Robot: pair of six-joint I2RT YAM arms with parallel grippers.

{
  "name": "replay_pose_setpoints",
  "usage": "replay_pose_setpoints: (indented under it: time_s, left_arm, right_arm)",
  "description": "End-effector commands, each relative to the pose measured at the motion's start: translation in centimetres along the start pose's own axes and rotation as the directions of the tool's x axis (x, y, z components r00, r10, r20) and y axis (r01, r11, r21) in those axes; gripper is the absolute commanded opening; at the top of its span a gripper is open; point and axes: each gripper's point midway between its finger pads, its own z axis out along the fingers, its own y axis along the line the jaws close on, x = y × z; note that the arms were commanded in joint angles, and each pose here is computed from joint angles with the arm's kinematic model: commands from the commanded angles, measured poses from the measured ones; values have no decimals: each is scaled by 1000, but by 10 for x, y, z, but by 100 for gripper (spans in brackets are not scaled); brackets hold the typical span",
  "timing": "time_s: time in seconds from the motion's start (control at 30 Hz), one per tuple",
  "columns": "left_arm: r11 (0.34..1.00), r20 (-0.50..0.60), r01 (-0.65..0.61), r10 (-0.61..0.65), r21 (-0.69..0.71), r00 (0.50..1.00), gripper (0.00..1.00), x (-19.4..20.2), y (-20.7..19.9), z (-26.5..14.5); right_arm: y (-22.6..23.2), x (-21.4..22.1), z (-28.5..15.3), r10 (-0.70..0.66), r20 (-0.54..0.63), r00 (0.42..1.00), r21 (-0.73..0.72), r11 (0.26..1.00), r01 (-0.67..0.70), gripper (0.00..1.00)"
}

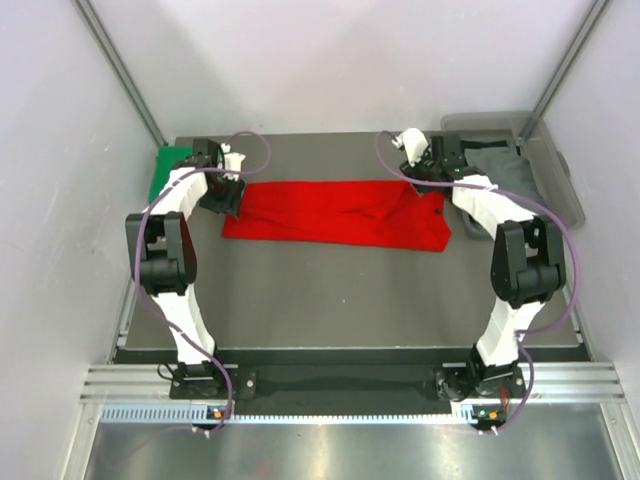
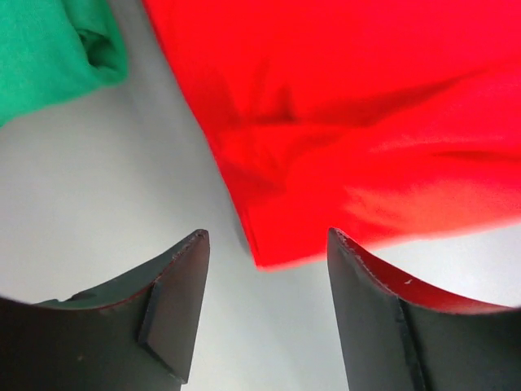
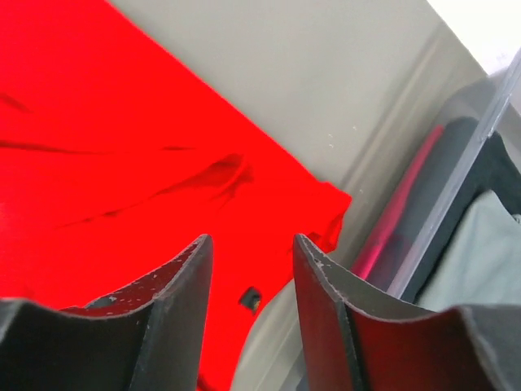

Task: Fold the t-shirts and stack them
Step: Fold the tshirt

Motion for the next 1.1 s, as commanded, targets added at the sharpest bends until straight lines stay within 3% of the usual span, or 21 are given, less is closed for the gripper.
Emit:
replay_pose_setpoints:
  time_s: [0.0, 0.1, 0.37, 0.7, 0.93, 1.07]
  left_arm:
    - [995, 211, -77, 89, -66, 973, 62, -36, -7, -38]
    - [994, 181, -109, 108, -4, 978, 60, -28, -27, -24]
    - [994, 1, -96, 96, 47, 995, 51, 6, -27, 25]
    - [995, -68, -90, 94, 51, 993, 48, 33, -28, 48]
    - [994, -68, -86, 90, 63, 994, 47, 50, -36, 40]
    - [995, -84, -87, 91, 52, 992, 46, 67, -38, 36]
  right_arm:
    - [11, -29, -25, 25, 111, 994, -84, 996, -16, 43]
    - [40, -9, -18, -12, 50, 999, -176, 984, 20, 39]
    - [83, 12, 1, -55, -28, 998, -303, 952, 44, 34]
    - [109, 22, 12, -90, -61, 994, -372, 926, 61, 32]
    - [110, 8, 36, -74, -58, 996, -378, 925, 46, 33]
    - [94, -27, 64, -45, -15, 999, -350, 936, 37, 34]
